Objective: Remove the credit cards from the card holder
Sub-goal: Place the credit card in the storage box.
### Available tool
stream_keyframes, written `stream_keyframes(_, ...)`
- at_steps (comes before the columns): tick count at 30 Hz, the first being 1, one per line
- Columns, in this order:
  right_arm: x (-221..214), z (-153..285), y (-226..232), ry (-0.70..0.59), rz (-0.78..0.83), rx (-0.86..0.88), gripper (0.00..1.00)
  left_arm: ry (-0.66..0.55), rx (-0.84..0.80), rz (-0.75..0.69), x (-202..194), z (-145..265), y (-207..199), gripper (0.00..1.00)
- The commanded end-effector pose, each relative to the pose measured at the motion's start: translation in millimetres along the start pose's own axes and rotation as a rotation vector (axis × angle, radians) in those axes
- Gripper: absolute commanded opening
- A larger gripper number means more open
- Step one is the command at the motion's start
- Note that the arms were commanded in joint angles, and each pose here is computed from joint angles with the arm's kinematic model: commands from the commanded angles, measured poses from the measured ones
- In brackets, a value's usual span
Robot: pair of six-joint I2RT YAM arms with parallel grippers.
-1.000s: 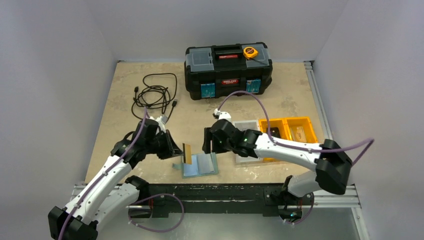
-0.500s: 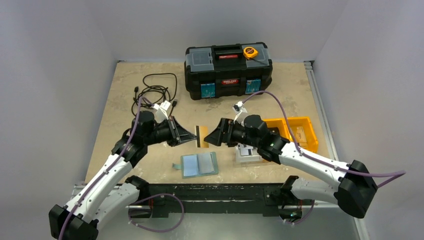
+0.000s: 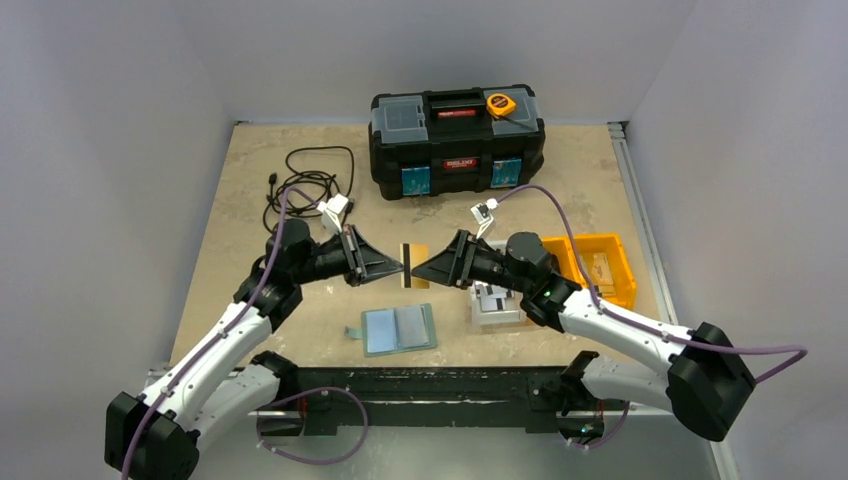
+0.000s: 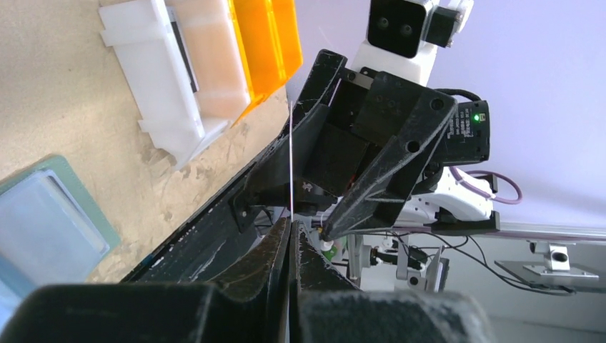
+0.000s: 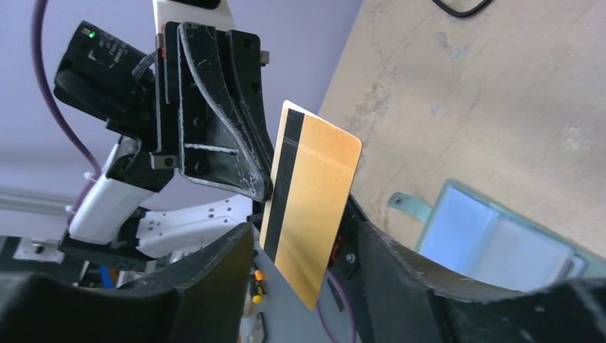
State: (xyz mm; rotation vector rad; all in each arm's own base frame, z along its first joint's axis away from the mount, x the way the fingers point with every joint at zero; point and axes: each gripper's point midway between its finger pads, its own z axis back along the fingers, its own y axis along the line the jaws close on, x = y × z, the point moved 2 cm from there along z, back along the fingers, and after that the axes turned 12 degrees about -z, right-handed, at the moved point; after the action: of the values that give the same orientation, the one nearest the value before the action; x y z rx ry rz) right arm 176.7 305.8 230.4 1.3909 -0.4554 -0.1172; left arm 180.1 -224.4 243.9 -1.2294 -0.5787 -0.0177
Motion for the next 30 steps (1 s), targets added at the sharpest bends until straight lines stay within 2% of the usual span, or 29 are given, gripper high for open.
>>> stream_keyframes(1, 2, 0, 23, 0.013, -0.006, 0.110, 0.49, 0.008, -0.076, -0.027, 2, 0, -12, 0.00)
stream_keyframes(5, 4, -1, 19, 0.007, -0.006, 0.088, 0.27, 0.027, -0.068, -0.028, -1, 0, -9, 0.00)
stream_keyframes(7, 6, -2, 16, -0.001, 0.001, 0.063, 0.04, 0.043, -0.059, -0.033, -3, -1, -7, 0.00)
stream_keyframes(8, 6, -2, 12, -0.006, 0.000, 0.041, 0.00, 0.054, -0.051, -0.034, -4, -1, -5, 0.00)
stream_keyframes(9, 7, -1, 11, -0.011, 0.006, 0.032, 0.00, 0.059, -0.046, -0.041, -4, -1, -5, 0.00)
stream_keyframes(14, 18, 8, -5, -0.102, 0.015, -0.101, 0.00, 0.096, 0.057, -0.059, -10, 5, 6, 0.38)
stream_keyframes(18, 36, 29, -24, -0.229, 0.037, -0.269, 0.00, 0.119, 0.131, -0.090, -10, 9, 11, 0.55)
stream_keyframes(20, 48, 46, -31, -0.308, 0.055, -0.370, 0.00, 0.135, 0.162, -0.098, -11, 11, 14, 0.70)
stream_keyframes(23, 70, 82, -48, -0.456, 0.068, -0.555, 0.00, 0.146, 0.167, -0.115, -10, 10, 14, 0.76)
stream_keyframes(30, 105, 161, -79, -0.682, 0.104, -0.961, 0.00, 0.172, 0.164, -0.141, -8, 7, 12, 0.78)
